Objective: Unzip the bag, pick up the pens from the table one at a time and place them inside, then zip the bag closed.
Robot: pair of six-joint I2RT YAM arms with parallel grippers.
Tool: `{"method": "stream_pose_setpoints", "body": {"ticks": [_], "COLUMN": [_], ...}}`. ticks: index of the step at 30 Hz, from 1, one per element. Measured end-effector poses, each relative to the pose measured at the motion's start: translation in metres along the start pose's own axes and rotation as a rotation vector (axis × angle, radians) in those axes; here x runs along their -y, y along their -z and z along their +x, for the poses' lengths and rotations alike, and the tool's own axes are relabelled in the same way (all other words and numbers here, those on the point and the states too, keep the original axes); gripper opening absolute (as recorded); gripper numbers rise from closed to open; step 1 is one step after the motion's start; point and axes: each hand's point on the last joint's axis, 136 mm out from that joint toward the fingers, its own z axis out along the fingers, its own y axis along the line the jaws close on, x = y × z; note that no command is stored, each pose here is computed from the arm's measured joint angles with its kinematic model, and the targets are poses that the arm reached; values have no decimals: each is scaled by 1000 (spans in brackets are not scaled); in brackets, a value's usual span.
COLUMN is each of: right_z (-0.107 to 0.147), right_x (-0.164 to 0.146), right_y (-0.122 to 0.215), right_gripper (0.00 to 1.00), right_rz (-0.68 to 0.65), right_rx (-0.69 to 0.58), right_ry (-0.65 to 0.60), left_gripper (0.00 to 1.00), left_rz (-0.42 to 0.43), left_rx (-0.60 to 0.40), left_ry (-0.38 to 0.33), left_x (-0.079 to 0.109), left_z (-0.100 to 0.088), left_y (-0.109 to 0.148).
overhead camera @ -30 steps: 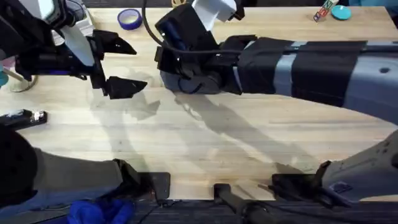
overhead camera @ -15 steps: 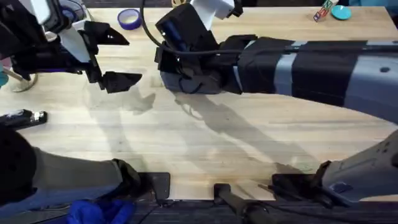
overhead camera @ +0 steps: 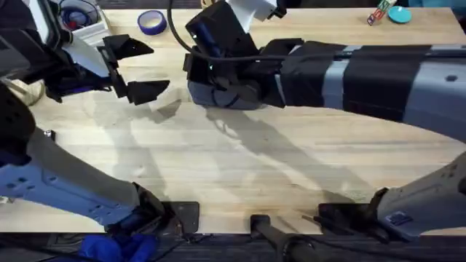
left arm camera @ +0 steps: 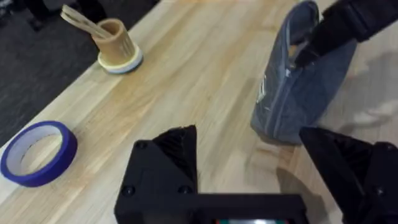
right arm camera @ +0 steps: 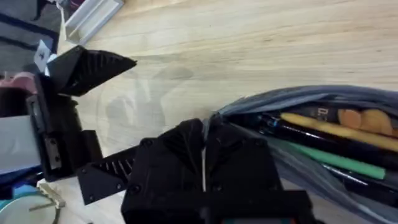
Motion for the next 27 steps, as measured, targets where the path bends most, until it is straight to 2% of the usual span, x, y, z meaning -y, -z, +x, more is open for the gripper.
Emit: {"method": "stream_pose_setpoints", "body": {"ticks": [9, 14, 27], "right_z": [0, 0, 2], "right_x": [0, 0, 2], "right_y": [0, 0, 0], "right_gripper": [31, 31, 30], "right_rz": [0, 1, 9], "right_rx": [0, 0, -7], "right_ry": [12, 23, 25], "left_gripper": [992, 993, 992], "left_rz": [24, 125, 222], "left_rx": [132, 148, 154], "left_ry": [72, 106, 79], "left_x": [1, 20, 40], "left_z": [10, 23, 20], "left_y": [-15, -48, -78]}}
